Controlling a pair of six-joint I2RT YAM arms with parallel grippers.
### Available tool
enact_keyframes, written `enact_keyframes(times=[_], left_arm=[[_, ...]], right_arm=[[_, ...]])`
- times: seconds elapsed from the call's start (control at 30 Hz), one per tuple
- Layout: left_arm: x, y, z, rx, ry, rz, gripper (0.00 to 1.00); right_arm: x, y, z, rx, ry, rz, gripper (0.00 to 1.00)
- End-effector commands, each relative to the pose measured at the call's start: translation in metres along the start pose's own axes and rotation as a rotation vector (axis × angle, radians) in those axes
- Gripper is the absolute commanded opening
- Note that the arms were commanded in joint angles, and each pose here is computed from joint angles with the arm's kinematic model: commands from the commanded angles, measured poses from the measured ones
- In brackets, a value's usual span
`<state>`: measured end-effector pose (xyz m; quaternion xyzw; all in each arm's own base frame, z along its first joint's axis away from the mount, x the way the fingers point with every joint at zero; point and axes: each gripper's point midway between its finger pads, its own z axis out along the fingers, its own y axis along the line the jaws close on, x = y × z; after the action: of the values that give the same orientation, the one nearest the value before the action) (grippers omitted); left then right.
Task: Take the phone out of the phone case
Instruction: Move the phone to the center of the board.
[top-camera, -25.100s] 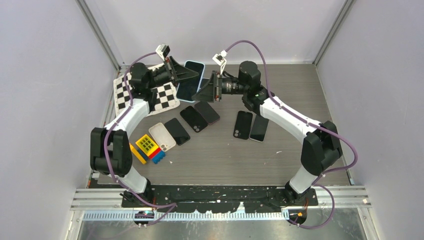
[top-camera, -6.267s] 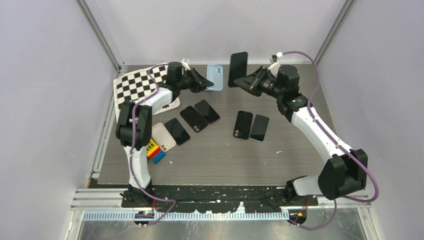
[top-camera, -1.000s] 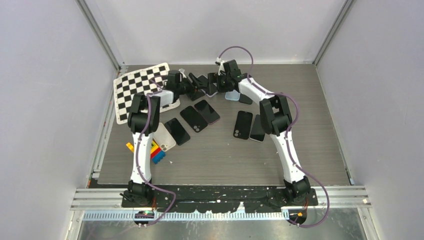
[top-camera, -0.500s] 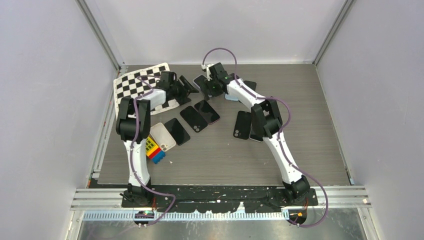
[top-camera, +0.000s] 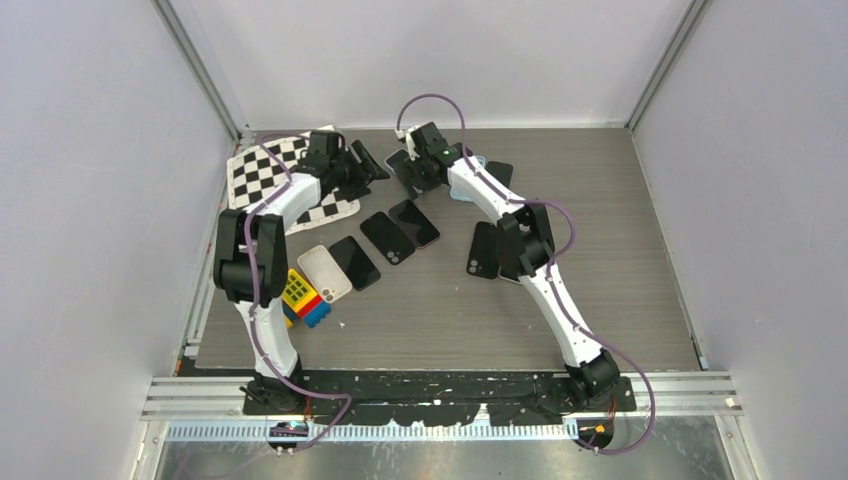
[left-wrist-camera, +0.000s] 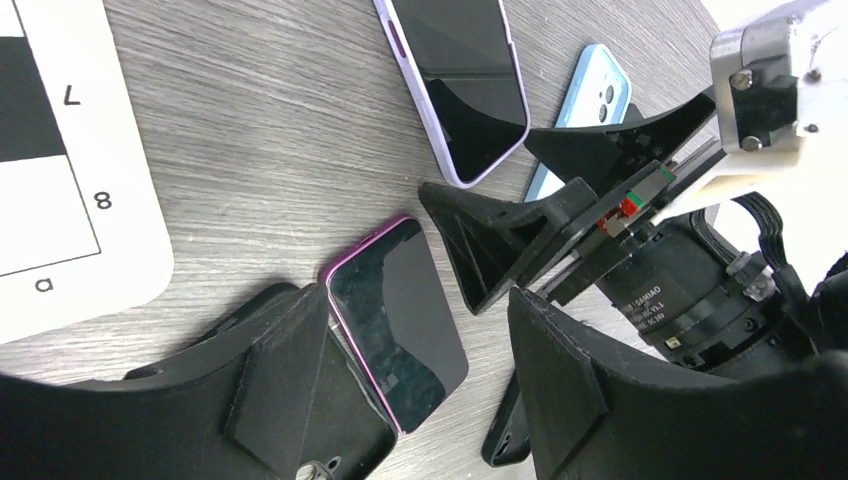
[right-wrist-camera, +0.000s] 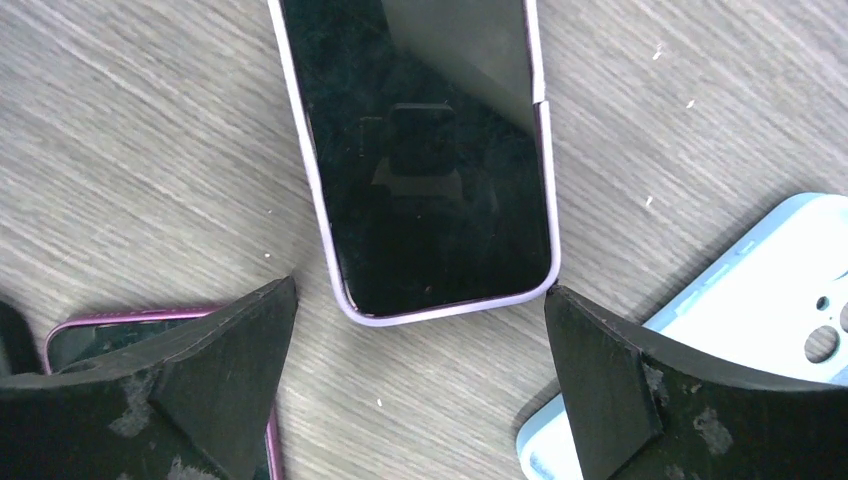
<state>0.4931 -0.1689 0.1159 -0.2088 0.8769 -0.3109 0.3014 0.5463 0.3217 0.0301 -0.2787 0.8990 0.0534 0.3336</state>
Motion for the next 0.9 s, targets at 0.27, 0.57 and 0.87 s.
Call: enact_keyframes(times=[0.27,0.57,0.87], left_arm=[[-0.010,-0.011,-0.031,0.002,-0.029,0.054,0.68],[-0.019,-0.017,-0.040,0.010,-0.047,0.070,0.68],[-0.021,-0.014,-0.042,0.008,-0.046,0.060,0.68]], right_arm=[[0.022,-0.021,0.024,-0.034,0.046,-0.067,1.00],[0.018,0.006,0.021,-0.186,0.019,-0.180,0.98],[0.020,-0.006,0.021,-0.109,0.038,-0.147,0.50]])
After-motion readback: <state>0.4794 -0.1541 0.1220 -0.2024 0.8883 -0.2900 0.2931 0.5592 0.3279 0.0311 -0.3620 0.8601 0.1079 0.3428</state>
